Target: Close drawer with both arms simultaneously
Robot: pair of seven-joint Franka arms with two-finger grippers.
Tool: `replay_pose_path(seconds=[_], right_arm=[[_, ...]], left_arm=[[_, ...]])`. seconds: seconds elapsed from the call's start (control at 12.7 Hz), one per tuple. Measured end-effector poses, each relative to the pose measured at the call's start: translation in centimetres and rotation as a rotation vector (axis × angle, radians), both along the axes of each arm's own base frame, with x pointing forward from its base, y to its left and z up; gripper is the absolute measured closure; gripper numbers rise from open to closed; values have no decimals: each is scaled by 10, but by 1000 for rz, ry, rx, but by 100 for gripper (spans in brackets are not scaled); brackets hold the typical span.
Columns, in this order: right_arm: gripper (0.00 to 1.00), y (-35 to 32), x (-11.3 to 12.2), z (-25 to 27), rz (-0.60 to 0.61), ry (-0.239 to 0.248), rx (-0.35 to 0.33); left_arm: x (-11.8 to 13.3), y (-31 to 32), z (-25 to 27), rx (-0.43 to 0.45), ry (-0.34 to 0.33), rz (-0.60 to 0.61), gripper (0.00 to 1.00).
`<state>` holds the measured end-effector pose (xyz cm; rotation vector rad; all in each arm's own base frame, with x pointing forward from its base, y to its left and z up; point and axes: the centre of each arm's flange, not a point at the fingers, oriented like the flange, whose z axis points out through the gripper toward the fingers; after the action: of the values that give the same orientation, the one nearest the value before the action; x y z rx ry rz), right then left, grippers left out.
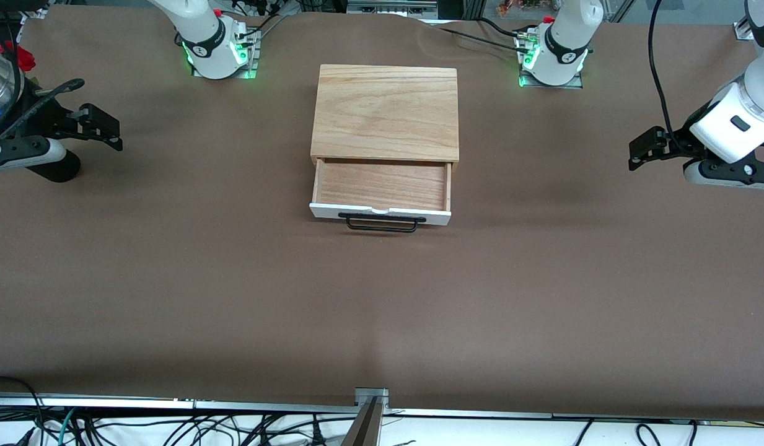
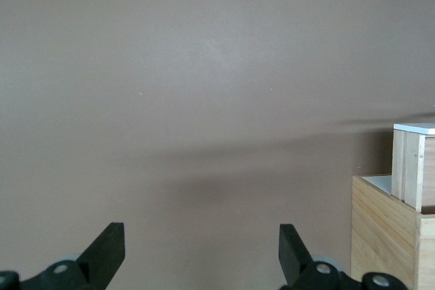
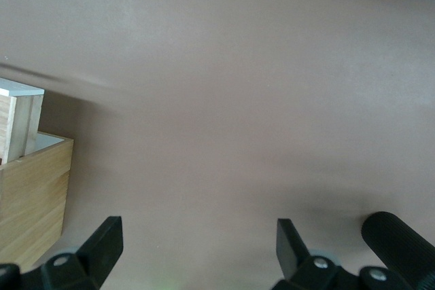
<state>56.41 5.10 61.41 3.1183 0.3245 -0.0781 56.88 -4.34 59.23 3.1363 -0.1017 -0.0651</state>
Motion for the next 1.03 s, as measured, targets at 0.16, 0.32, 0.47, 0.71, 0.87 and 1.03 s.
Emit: replay_pose_path(seconds=[0.16, 0.32, 0.47, 0.71, 0.87, 1.03], right_arm=[[0, 0, 0, 0, 1, 0, 1], [0, 1, 0, 0, 0, 1, 8], [0, 0, 0, 0, -3, 1, 13], [0, 1, 0, 0, -3, 1, 18], [0, 1, 0, 0, -3, 3, 24], [0, 6, 0, -7, 1, 23, 43]], left_arm=[[0, 0, 0, 0, 0, 0, 0], [0, 0, 0, 0, 0, 0, 0], [0, 0, 0, 0, 0, -1, 0], [0, 0, 0, 0, 0, -1, 0], [0, 0, 0, 0, 0, -1, 0], [0, -2, 0, 0, 0, -3, 0]])
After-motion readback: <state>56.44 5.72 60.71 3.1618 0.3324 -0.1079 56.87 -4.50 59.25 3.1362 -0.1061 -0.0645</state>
